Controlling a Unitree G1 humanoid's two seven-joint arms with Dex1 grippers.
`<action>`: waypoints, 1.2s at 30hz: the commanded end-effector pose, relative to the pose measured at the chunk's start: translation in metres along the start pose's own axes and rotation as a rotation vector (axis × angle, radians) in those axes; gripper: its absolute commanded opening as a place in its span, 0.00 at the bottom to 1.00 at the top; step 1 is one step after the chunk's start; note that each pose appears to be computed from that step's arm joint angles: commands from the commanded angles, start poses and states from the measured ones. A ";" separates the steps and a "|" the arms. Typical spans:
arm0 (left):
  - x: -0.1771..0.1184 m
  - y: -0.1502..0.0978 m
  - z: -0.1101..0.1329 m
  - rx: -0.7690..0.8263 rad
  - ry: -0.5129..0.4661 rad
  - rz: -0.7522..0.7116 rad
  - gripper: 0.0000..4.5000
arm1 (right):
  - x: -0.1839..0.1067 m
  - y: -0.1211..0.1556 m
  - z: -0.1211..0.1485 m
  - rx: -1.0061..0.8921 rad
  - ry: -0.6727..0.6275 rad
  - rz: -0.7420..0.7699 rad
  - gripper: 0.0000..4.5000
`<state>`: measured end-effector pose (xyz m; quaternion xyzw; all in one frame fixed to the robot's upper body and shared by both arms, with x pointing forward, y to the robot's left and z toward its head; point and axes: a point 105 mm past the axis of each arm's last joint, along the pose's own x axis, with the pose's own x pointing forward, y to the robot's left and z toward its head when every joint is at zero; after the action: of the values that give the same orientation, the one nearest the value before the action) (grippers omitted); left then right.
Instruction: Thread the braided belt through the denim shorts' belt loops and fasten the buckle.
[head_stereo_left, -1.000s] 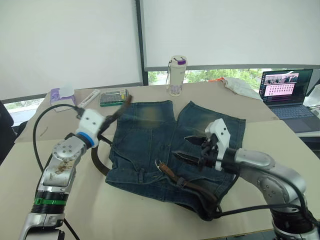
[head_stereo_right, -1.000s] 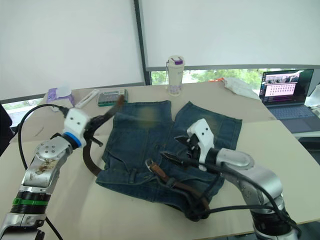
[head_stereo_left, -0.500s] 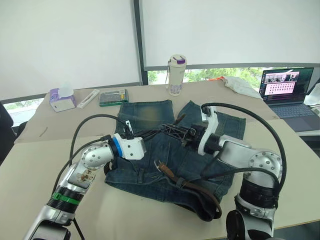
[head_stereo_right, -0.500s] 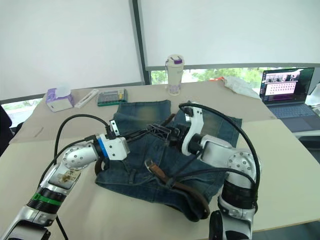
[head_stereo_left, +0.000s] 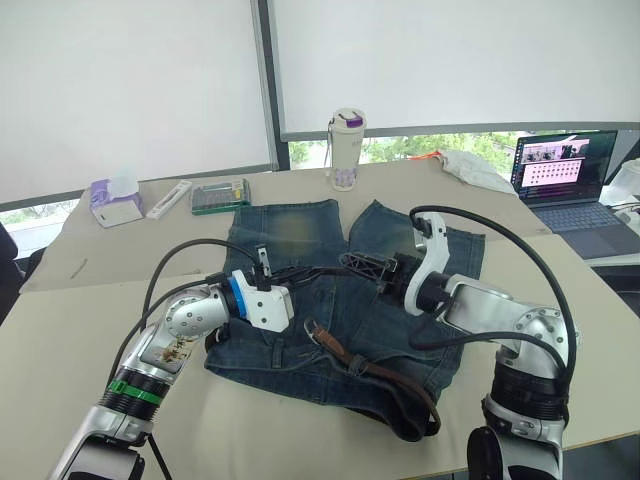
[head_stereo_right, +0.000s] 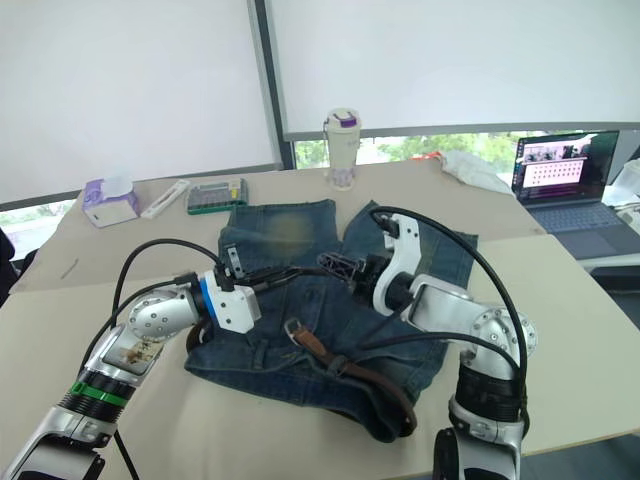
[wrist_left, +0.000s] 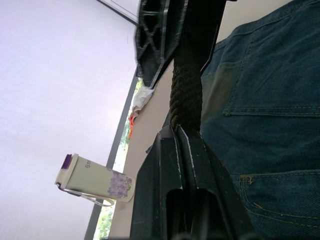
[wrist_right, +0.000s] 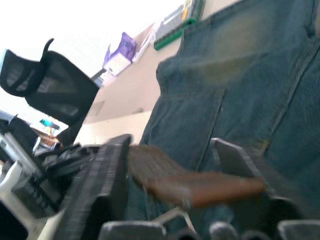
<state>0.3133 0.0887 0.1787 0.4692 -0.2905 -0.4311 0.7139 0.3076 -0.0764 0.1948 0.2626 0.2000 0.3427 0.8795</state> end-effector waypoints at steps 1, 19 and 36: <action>0.001 0.010 0.008 0.048 -0.033 0.018 0.00 | -0.003 0.011 0.005 -0.002 -0.021 0.042 0.28; -0.014 0.012 -0.002 -0.394 0.041 -0.011 0.44 | -0.006 0.013 0.013 -0.027 -0.060 0.041 0.00; -0.032 0.004 0.025 -2.043 -0.033 -0.141 0.95 | -0.003 0.037 0.017 -0.109 -0.110 0.162 0.00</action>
<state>0.2790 0.1078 0.1857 -0.3217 0.2356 -0.5356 0.7444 0.3026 -0.0664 0.2106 0.2473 0.1516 0.3837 0.8767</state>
